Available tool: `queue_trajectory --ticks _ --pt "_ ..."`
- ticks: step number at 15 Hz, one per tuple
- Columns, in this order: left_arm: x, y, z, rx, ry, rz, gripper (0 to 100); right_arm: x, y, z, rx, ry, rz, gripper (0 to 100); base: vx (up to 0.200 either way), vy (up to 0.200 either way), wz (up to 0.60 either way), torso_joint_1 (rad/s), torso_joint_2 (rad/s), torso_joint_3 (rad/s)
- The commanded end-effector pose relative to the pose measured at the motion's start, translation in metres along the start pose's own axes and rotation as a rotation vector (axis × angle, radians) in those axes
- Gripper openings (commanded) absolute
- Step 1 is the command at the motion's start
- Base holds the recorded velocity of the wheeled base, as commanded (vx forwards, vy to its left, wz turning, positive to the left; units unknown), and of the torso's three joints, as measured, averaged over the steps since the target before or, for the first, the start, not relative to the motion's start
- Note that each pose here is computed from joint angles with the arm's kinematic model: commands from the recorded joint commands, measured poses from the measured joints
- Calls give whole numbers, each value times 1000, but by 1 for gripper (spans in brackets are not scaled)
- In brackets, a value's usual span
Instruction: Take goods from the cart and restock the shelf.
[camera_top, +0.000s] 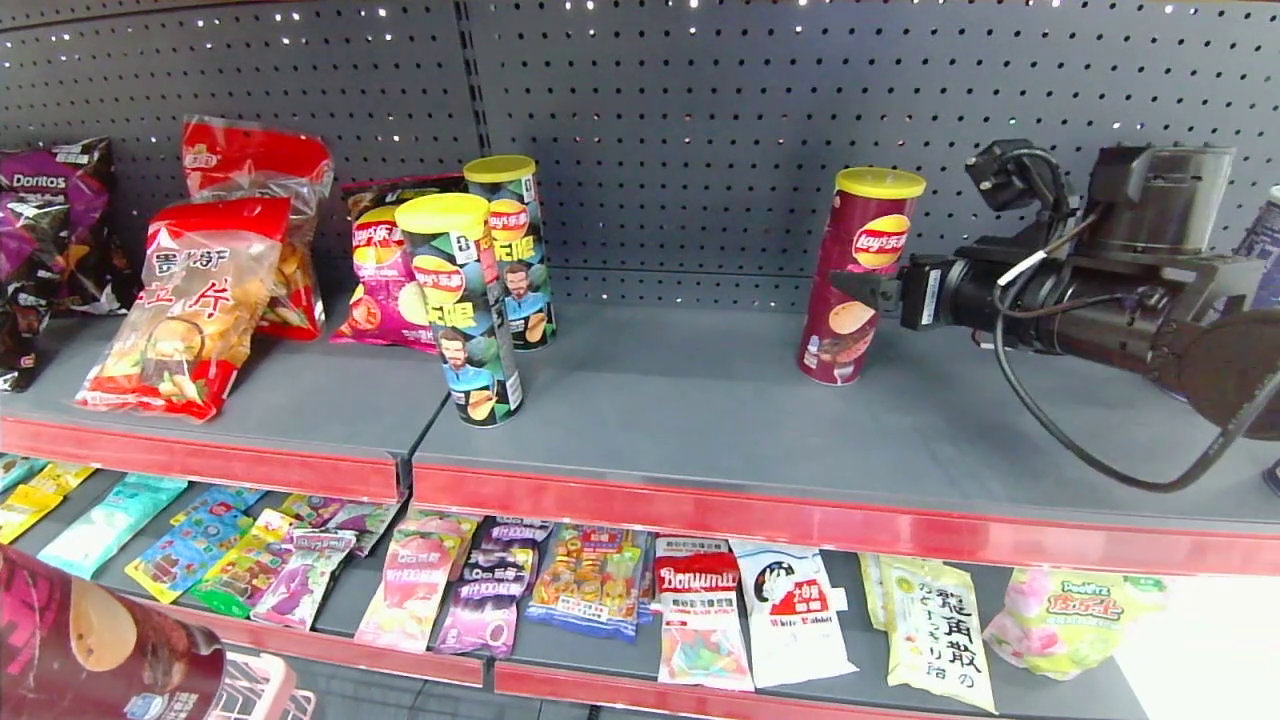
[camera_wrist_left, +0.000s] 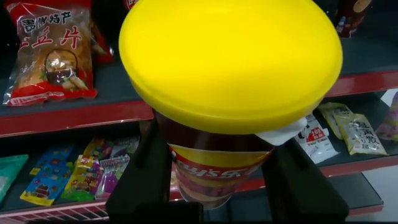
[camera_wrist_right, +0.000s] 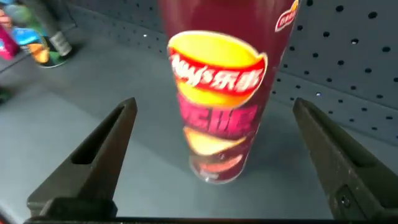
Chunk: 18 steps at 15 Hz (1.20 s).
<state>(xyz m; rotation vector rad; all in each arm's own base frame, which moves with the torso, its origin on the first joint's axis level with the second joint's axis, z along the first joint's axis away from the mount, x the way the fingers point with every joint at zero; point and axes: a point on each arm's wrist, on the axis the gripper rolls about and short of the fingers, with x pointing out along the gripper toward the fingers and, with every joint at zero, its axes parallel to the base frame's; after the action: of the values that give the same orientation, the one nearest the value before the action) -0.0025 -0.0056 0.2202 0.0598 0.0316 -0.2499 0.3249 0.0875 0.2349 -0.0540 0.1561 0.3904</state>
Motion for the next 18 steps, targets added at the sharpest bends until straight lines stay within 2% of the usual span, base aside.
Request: queue_trajectory --ticks 1,7,11,12,15,17,18 --pt "1 0 0 0 4 0 0 15 -2 1 0 -4 -3 100 0 0 0 0 0 0" --pt "0 0 -1 -1 6 0 0 41 -4 10 -8 -44 0 100 0 0 0 0 0 0" --pt "1 0 -3 -2 12 -1 0 51 -5 3 -6 -27 -1 100 0 0 0 0 0 0" --pt "1 0 -4 -2 16 1 0 53 -5 1 -5 -24 -1 0 0 0 0 0 0 0" --pt "1 0 -6 -2 22 0 0 47 -4 2 -6 -25 -13 0 0 0 0 0 0 0" --pt "2 0 -6 -2 24 0 0 32 9 13 -10 -45 -45 0 0 0 0 0 0 0" --pt "2 0 -6 -2 24 0 0 32 9 13 -10 -45 -45 0 0 0 0 0 0 0"
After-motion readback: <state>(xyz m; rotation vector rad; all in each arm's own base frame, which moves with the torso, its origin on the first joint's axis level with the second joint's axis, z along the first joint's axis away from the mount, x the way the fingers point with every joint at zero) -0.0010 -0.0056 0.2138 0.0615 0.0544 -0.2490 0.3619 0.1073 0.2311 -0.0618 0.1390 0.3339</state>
